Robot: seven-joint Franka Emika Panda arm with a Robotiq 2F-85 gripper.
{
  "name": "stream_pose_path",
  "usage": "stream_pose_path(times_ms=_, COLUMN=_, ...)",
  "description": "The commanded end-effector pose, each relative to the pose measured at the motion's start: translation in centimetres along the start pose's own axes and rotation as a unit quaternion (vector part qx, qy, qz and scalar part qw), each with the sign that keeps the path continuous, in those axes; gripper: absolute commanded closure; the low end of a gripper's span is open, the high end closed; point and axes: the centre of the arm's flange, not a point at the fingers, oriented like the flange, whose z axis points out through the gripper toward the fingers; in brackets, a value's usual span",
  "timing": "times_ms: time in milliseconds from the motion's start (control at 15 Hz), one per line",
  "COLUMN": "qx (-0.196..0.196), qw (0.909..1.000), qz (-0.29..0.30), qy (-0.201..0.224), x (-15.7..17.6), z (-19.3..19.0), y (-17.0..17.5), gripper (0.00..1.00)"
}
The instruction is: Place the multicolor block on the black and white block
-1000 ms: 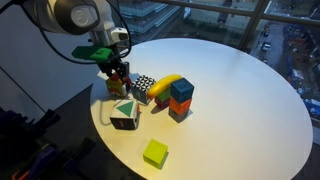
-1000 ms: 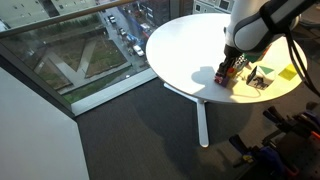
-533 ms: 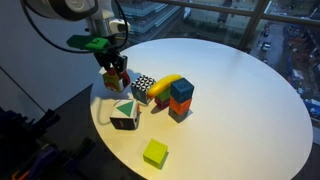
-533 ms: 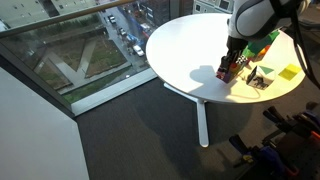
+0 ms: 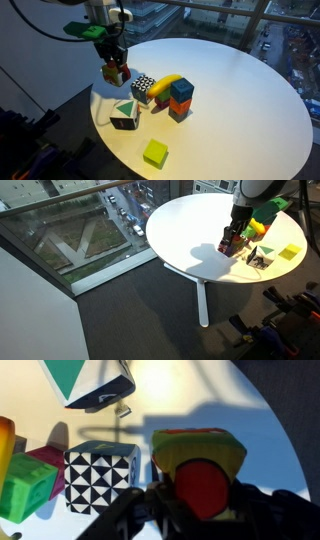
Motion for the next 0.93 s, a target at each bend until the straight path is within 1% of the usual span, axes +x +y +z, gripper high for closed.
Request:
stream_pose_path(times_ms=0, qx=-0.001, qw=0.9991, qz=0.042, qy=0.002, x=0.1, z=-2.2, y=1.4, gripper=0.75)
stream_pose_path(times_ms=467, qx=-0.011, qw=0.9932, qz=0.115, qy=0.014, x=0.7, z=-3.9, y=4.3, gripper=0.75)
stream_pose_path(times_ms=867, qx=-0.015, qw=0.9908, qz=0.133, qy=0.023, x=1.5, z=-4.3, y=6.7, gripper=0.75)
